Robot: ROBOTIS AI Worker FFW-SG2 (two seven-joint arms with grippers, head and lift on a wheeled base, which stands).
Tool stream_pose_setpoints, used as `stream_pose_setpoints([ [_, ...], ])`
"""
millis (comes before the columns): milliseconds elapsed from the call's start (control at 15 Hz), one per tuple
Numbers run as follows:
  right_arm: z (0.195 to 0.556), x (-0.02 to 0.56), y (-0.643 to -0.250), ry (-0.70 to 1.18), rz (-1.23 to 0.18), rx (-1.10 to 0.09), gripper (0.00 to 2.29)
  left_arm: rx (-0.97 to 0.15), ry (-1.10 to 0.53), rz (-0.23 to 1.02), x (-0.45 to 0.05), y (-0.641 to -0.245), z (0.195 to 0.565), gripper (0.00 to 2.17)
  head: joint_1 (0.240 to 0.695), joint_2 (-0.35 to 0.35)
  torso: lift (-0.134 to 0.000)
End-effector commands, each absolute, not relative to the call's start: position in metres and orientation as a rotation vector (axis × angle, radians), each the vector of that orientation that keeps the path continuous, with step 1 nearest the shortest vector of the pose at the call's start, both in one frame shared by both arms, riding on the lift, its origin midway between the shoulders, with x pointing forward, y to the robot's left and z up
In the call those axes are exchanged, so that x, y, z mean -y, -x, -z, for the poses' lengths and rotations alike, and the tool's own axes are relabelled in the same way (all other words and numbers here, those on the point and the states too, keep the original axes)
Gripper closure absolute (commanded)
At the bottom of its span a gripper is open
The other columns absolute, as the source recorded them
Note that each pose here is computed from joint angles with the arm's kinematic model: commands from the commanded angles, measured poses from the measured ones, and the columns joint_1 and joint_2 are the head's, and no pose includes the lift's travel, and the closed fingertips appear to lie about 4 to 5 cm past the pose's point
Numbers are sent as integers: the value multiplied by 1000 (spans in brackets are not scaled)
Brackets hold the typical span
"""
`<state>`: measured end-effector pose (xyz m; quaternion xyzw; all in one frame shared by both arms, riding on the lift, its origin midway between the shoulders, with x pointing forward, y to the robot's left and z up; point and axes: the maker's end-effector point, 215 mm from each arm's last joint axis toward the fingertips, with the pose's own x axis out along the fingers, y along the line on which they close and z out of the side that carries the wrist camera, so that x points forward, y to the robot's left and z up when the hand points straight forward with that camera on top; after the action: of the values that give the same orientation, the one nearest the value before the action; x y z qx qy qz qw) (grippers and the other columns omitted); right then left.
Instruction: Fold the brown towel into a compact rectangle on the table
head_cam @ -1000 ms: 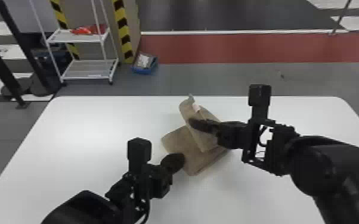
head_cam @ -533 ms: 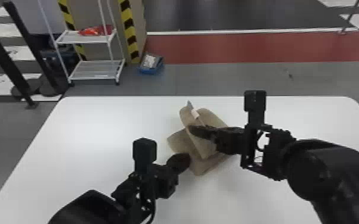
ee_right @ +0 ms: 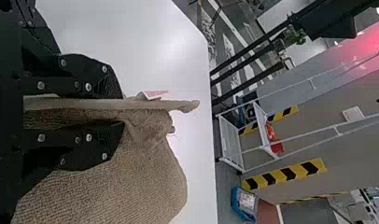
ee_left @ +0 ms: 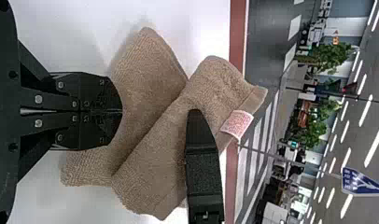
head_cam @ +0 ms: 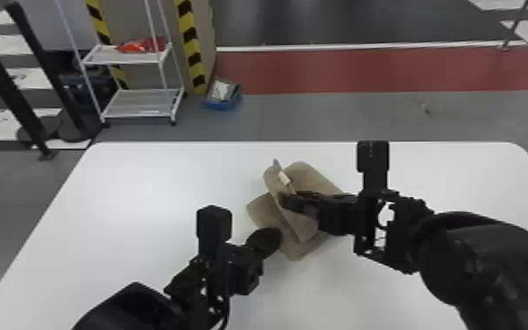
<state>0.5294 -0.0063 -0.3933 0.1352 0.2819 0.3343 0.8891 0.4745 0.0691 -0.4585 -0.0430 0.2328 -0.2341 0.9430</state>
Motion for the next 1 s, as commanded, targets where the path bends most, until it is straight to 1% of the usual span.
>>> stream_pose_setpoints([
  [0, 390, 7, -529, -295, -699, -561, -2, -476, 88, 475, -70, -474, 459, 2057, 695, 70, -125],
  [67, 383, 9, -532, -309, -702, -532, 26, -476, 88, 475, -70, -474, 459, 2057, 695, 69, -125],
  [133, 368, 10, -537, -316, -703, -471, 36, -477, 89, 475, -70, -474, 459, 2057, 695, 70, -125],
  [200, 360, 12, -536, -329, -706, -438, 49, -476, 89, 474, -70, -475, 459, 2057, 695, 70, -125],
  [333, 351, 30, -543, -352, -687, -402, 49, -471, 88, 473, -71, -476, 458, 2057, 695, 64, -125],
  [400, 349, 36, -544, -356, -684, -396, 205, -474, 87, 473, -71, -476, 459, 2057, 695, 58, -125],
  [467, 348, 37, -543, -365, -690, -381, 610, -472, 88, 473, -70, -477, 458, 2057, 695, 50, -125],
  [533, 345, 46, -544, -365, -685, -345, 1703, -469, 88, 473, -70, -477, 457, 2057, 695, 46, -125],
  [600, 348, 50, -544, -352, -670, -320, 2246, -473, 86, 473, -71, -477, 458, 2057, 695, 42, -125],
  [733, 358, 55, -542, -339, -683, -295, 2246, -474, 83, 473, -72, -477, 459, 2057, 695, 31, -125],
  [933, 380, 70, -542, -277, -623, -276, 2246, -474, 82, 470, -74, -478, 459, 2057, 695, 16, -125],
])
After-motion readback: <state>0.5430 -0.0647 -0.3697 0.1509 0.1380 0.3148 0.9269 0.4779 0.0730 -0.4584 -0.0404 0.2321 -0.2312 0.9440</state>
